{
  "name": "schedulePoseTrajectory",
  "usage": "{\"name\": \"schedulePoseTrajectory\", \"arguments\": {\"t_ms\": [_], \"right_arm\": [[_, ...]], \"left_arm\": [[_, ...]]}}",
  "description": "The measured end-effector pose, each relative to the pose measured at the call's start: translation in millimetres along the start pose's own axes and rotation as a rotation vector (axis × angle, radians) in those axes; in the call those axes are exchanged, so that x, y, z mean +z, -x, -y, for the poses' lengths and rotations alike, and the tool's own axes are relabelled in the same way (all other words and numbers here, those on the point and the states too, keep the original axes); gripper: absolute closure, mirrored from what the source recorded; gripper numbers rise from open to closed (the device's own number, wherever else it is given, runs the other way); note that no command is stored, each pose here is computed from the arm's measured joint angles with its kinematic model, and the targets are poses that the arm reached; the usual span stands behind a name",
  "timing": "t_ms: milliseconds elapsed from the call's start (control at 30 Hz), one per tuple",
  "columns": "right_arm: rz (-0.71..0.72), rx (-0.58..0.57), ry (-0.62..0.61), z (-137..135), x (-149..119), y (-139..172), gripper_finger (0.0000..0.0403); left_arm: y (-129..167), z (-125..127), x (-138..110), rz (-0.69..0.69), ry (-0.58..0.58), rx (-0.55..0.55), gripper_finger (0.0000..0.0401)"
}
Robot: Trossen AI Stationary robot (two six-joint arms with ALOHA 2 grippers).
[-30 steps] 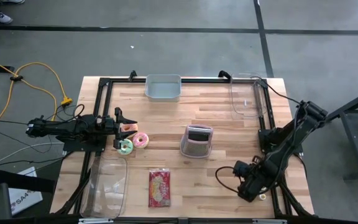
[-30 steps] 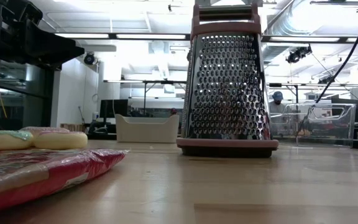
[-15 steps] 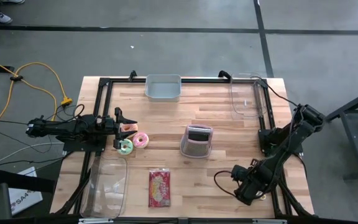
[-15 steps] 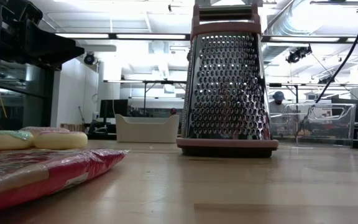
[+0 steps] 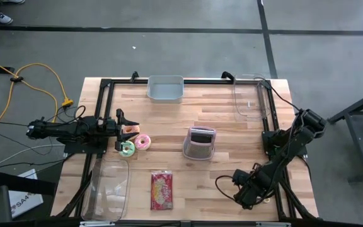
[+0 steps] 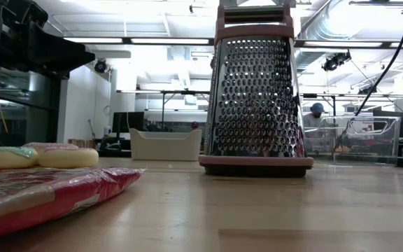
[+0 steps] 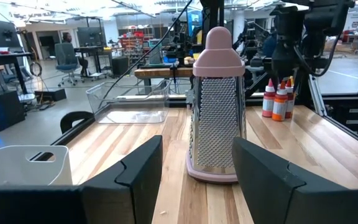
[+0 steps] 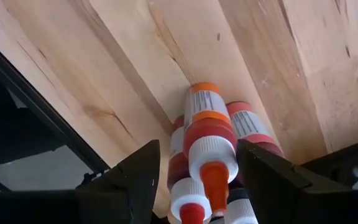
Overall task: Pick & Place Food Item
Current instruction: Put the orange food coloring into the right transparent bin
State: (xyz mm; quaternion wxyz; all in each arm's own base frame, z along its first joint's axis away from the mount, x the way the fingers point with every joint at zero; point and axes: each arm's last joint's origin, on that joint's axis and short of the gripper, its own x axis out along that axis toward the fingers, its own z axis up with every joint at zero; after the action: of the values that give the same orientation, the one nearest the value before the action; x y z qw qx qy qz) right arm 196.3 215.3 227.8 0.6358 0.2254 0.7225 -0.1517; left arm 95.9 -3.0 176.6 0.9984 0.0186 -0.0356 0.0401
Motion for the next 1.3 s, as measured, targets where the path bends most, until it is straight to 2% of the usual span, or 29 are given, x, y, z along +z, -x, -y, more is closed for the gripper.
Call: {"name": "schedulePoseTrajectory", "arguments": {"t_ms": [1300], "right_arm": [[-0.020, -0.067, 0.076, 6.2, -1.3, -0.5, 0.0202]], "left_arm": [[0.0, 0.0, 0.1, 0.000, 0.000, 0.000, 0.0213]]}}
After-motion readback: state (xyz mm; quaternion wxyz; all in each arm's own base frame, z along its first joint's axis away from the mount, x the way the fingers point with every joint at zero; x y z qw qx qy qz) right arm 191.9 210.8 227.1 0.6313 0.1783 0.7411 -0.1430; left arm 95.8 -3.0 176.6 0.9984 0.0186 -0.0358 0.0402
